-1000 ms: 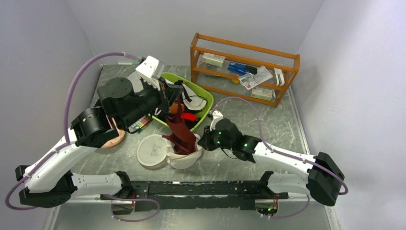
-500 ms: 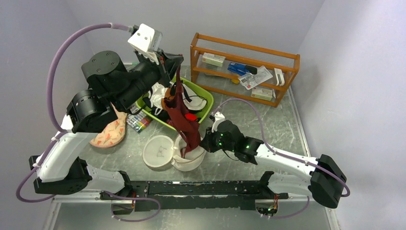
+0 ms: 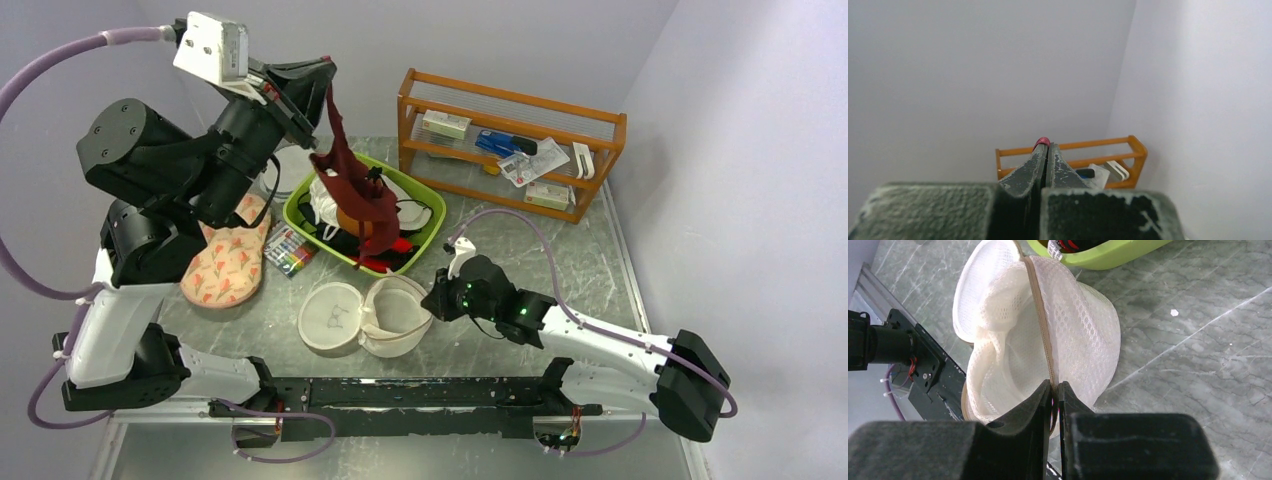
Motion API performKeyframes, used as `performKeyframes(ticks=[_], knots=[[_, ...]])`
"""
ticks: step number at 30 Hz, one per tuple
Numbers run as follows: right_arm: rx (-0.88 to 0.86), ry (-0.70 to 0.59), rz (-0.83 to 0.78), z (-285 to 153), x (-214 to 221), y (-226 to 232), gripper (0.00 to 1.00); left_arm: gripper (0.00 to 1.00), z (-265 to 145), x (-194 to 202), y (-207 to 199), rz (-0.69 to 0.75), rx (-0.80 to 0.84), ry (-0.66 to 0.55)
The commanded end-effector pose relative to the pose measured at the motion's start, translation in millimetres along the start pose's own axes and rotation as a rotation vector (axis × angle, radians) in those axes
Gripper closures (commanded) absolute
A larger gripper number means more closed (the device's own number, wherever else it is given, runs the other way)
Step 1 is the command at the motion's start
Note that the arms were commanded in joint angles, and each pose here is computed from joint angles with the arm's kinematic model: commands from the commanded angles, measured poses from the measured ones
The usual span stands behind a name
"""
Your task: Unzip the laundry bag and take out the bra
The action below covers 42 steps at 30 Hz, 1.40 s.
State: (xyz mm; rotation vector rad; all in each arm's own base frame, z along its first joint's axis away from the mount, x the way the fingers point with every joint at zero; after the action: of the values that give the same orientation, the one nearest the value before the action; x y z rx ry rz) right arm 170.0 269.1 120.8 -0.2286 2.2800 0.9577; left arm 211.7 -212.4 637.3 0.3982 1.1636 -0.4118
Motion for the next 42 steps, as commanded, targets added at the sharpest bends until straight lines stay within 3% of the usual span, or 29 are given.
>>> performKeyframes(ticks=[1, 6, 11, 14, 18, 28, 33, 42], knots=[[-0.006, -0.015, 0.004, -3.3, -0.5, 0.9, 0.9, 0.93, 12.5, 2.8, 9.9, 0.057, -0.086, -0.015], [-0.008, -0.021, 0.008, -5.3, -0.6, 0.7, 0.9, 0.93, 36.8, 94.6, -8.1, 0.166, -0.12, 0.155], [-0.008, -0.024, 0.008, -9.6, 0.6, -0.8, 0.9, 0.93, 66.6, 142.2, 36.8, 0.121, -0.161, 0.231], [-0.007, -0.031, 0.009, -11.8, -0.8, -0.6, 0.9, 0.93, 76.8, 144.6, 72.1, 0.094, -0.228, 0.231], [-0.004, -0.039, 0.005, -14.0, -3.8, 0.2, 0.9, 0.93, 82.4, 115.5, 93.5, 0.099, -0.268, 0.159], [-0.001, -0.036, -0.003, -12.5, -6.6, 2.2, 0.9, 0.93, 98.0, 53.0, 105.1, 0.124, -0.291, -0.055], [-0.004, -0.034, 0.0, -14.0, -8.3, 5.0, 0.9, 0.93, 120.6, 70.5, 100.9, 0.148, -0.263, -0.043], [0.006, -0.05, 0.013, -20.8, -10.8, 3.5, 0.9, 0.93, 145.0, 144.4, 116.1, 0.146, -0.253, 0.087]])
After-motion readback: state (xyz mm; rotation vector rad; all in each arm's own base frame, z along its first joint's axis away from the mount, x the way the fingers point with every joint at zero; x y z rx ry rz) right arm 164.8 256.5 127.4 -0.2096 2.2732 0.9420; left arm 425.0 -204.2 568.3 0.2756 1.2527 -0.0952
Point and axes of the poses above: each gripper's point midway between its finger pads, its own z axis out along the fingers, its own y axis along the line the jaws close on, x = y × z, the point moved 1 cm from there along -z, back along the fingers, and after that the axes turned 11 degrees about z, right-handed, at the moved point
